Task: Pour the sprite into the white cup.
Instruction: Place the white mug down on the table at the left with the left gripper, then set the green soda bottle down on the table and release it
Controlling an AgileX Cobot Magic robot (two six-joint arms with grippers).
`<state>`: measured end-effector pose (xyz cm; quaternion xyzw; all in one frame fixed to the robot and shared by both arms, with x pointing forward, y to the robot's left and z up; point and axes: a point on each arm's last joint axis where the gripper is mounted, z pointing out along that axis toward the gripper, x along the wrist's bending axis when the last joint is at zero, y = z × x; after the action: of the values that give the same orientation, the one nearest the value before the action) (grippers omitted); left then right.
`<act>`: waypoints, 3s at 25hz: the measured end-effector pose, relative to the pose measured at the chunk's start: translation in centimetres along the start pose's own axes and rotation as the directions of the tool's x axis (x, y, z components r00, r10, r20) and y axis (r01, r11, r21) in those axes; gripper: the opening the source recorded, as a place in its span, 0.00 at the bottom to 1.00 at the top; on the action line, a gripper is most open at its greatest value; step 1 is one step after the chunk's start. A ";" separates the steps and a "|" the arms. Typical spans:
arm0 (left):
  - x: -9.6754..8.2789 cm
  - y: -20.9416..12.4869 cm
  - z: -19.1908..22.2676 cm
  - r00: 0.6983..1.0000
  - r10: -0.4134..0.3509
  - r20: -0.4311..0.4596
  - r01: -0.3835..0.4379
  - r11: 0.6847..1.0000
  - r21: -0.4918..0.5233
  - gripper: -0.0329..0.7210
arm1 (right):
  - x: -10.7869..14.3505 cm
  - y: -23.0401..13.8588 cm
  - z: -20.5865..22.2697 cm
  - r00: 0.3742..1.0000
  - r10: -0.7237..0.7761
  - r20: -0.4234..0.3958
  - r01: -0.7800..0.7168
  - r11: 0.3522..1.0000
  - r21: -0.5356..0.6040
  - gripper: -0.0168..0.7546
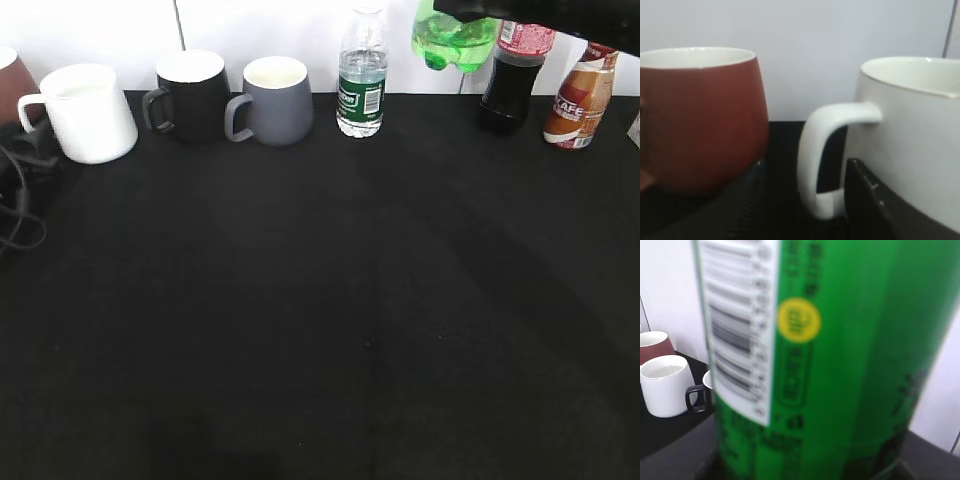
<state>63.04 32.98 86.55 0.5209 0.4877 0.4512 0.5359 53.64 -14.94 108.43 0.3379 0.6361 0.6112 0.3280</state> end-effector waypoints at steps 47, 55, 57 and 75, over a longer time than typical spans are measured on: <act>-7.9 22.4 -23.9 0.984 0.169 0.057 -0.142 0.937 -0.320 0.51 | -9.7 -19.1 9.8 0.984 -0.049 0.173 0.046 0.999 0.022 0.71; -7.9 22.4 -23.9 0.984 0.171 0.057 -0.144 0.937 -0.319 0.51 | -9.5 -18.9 9.3 0.984 -0.051 0.170 0.042 0.997 0.057 0.71; -7.9 22.4 -23.9 0.984 0.171 0.057 -0.144 0.937 -0.319 0.51 | -9.7 -18.9 9.3 0.981 -0.040 0.189 0.030 0.998 0.054 0.71; -7.9 22.2 -23.8 0.983 0.173 0.056 -0.148 0.940 -0.307 0.51 | -9.8 -18.5 8.6 0.971 -0.086 0.224 0.087 0.996 0.003 0.82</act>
<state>39.01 29.09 109.59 0.4891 0.3466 0.5406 0.5903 65.71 -18.69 89.62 0.3755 0.6069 0.5566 0.4253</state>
